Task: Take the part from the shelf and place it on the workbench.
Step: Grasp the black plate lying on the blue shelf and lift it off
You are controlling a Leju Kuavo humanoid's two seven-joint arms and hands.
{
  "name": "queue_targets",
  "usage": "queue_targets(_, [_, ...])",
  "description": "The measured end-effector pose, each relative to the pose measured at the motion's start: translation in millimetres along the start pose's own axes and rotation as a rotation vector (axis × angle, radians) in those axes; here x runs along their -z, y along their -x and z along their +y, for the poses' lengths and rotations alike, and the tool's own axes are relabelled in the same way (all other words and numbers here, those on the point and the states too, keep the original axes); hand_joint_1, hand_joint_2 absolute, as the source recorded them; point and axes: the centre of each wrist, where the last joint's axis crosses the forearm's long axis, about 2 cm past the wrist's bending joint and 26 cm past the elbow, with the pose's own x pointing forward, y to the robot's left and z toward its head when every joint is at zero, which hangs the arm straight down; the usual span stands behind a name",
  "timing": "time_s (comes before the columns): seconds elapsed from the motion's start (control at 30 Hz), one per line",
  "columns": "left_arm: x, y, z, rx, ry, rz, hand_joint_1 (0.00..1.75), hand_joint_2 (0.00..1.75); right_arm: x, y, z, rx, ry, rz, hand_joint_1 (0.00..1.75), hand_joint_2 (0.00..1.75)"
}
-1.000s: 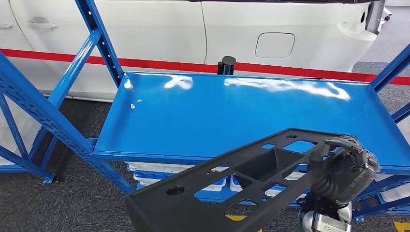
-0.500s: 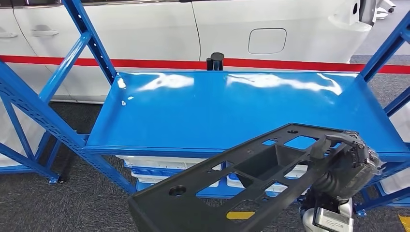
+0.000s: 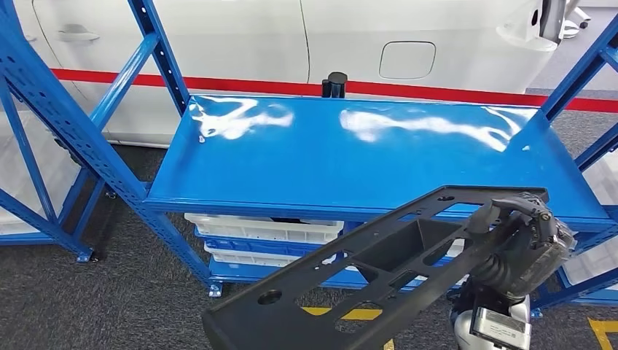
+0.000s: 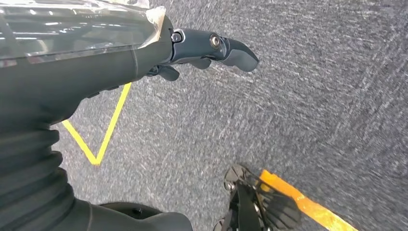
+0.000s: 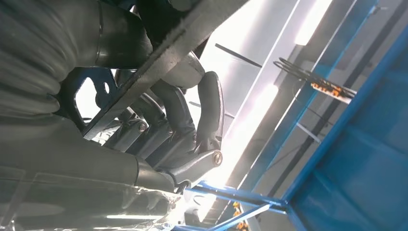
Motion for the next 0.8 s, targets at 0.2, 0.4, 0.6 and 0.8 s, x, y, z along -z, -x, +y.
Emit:
queue_targets(0.2, [-1, 0, -1, -0.005, 0.001, -0.004, 0.00, 1.75, -2, 3, -1, -0.010, -0.004, 0.010, 1.75, 1.75])
queue_targets(0.4, [-1, 1, -2, -0.009, 0.002, -0.005, 0.00, 1.75, -1, 7, -2, -0.018, 0.000, 0.023, 1.75, 1.75])
queue_targets(0.6, [-1, 1, -1, -0.005, 0.017, -0.015, 0.00, 1.75, -6, 10, -6, -0.032, 0.001, 0.041, 1.75, 1.75])
queue_targets(0.8, [-1, 0, -2, -0.005, 0.027, -0.026, 0.00, 1.75, -9, 12, -10, -0.031, 0.004, 0.061, 1.75, 1.75])
